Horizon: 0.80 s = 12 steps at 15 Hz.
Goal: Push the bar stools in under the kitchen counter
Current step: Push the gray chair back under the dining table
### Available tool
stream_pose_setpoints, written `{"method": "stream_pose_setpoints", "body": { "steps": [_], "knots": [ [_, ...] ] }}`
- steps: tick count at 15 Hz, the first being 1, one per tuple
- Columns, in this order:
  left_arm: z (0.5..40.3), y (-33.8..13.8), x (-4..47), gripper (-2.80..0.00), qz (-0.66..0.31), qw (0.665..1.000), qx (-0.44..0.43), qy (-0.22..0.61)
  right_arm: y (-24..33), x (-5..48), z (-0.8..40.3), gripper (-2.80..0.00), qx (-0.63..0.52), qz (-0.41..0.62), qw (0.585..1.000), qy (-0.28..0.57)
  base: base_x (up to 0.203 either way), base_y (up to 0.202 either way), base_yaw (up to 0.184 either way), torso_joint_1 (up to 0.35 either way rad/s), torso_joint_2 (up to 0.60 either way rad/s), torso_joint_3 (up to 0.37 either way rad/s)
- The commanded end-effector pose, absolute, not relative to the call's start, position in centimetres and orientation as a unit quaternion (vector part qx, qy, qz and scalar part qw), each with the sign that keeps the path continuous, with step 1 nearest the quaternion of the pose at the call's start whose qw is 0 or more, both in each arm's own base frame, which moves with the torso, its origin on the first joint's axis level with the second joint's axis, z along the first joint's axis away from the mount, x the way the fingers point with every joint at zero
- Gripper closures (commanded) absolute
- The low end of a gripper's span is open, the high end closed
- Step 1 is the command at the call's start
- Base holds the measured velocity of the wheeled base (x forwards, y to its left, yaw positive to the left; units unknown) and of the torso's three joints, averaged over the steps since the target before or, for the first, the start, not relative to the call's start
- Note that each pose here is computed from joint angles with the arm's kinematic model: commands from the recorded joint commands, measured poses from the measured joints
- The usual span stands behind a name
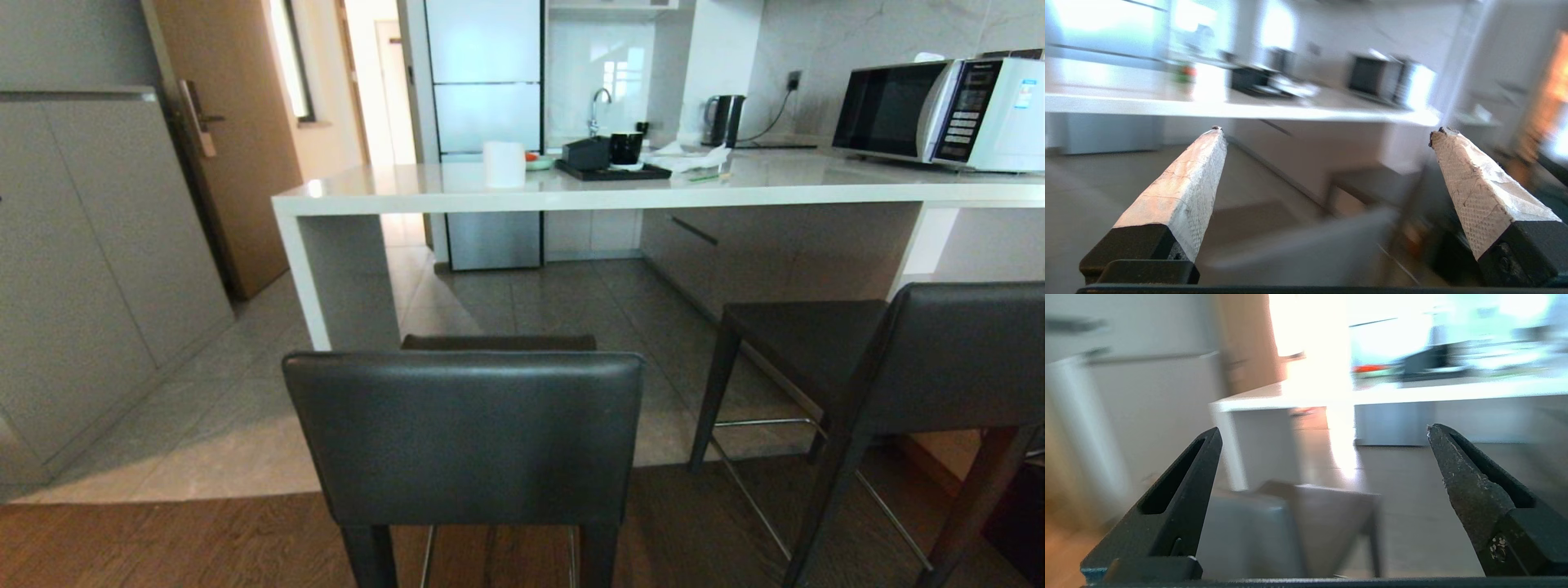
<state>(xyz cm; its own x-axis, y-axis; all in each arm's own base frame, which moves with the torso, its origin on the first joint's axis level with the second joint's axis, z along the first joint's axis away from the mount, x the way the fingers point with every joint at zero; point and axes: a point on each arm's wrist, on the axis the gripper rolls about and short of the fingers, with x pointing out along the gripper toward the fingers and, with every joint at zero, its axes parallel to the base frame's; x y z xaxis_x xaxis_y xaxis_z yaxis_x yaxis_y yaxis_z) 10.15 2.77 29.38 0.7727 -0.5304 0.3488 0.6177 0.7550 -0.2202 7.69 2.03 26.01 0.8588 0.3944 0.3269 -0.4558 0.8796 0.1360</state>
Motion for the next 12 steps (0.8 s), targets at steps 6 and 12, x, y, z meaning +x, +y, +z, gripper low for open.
{"method": "stream_pose_setpoints", "body": {
  "steps": [6, 12],
  "knots": [
    [33.1, -2.2, 0.5, -2.8, -0.476, 0.872, -0.103, -0.043, 0.7, -2.1, 28.0, -2.8, 0.085, 0.114, 0.97, -0.198, 0.0, 0.0, 0.0, 0.0, 0.0, 0.0],
    [33.7, -3.3, -7.4, -2.8, -0.639, 0.765, -0.079, -0.004, 0.8, -3.3, 26.9, -2.8, 0.085, 0.124, 0.97, -0.191, 0.0, 0.0, 0.0, 0.0, 0.0, 0.0]
  ]
}}
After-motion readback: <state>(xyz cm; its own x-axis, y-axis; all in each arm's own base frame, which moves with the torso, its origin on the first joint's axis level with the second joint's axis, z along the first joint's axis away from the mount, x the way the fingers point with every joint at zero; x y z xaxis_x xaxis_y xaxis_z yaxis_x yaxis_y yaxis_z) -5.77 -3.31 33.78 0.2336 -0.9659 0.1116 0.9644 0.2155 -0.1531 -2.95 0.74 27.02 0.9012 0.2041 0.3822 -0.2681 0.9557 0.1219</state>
